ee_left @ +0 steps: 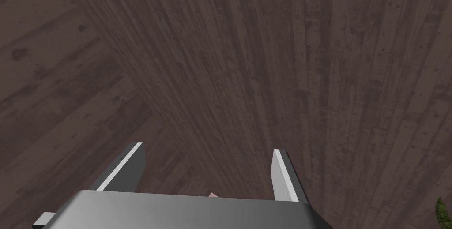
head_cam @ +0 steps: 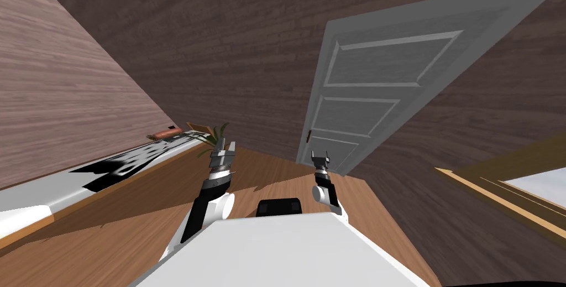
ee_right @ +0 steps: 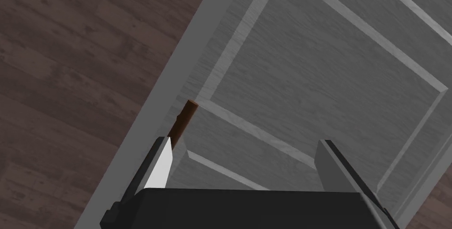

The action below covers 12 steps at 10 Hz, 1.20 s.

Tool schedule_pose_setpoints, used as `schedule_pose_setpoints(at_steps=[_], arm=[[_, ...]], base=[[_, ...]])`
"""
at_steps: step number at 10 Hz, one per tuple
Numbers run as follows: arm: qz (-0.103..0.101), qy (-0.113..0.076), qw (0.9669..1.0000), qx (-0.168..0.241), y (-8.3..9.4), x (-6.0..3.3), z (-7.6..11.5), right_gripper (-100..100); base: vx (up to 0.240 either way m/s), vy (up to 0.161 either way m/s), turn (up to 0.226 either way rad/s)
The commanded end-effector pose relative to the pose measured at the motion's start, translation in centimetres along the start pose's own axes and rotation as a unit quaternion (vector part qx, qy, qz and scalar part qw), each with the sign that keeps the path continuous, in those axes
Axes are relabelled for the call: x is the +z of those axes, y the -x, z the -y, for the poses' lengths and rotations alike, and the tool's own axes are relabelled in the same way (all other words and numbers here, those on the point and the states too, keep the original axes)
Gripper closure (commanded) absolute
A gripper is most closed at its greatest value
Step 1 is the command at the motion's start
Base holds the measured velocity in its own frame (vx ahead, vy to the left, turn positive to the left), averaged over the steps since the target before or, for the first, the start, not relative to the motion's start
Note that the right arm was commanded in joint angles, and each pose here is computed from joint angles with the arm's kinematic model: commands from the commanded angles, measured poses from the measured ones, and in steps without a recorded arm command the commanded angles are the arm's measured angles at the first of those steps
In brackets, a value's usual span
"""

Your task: Pull the door open

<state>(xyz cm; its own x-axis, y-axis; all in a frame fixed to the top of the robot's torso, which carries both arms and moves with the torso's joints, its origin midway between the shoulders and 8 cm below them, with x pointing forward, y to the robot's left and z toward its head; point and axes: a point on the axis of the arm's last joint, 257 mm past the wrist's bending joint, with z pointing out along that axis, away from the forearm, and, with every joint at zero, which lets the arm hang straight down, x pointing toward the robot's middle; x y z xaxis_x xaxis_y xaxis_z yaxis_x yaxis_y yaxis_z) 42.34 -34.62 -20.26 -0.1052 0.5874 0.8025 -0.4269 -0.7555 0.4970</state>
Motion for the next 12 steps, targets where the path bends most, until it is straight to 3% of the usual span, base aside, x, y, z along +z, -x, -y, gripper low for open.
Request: schedule_pose_setpoints(at_steps=[1, 6, 12], arm=[[0.012, 0.001, 0.9997, 0.02, 1.2, -0.25, 0.3, -100], [0.05, 0.005, 0.996, 0.074, 4.9, -1.25, 1.2, -100], [0.093, 0.017, 0.987, 0.13, 9.1, -2.71, 1.9, -100]], base=[[0.1, -0.047, 0.101], [0.085, -0.06, 0.101], [0.082, -0.062, 0.098]])
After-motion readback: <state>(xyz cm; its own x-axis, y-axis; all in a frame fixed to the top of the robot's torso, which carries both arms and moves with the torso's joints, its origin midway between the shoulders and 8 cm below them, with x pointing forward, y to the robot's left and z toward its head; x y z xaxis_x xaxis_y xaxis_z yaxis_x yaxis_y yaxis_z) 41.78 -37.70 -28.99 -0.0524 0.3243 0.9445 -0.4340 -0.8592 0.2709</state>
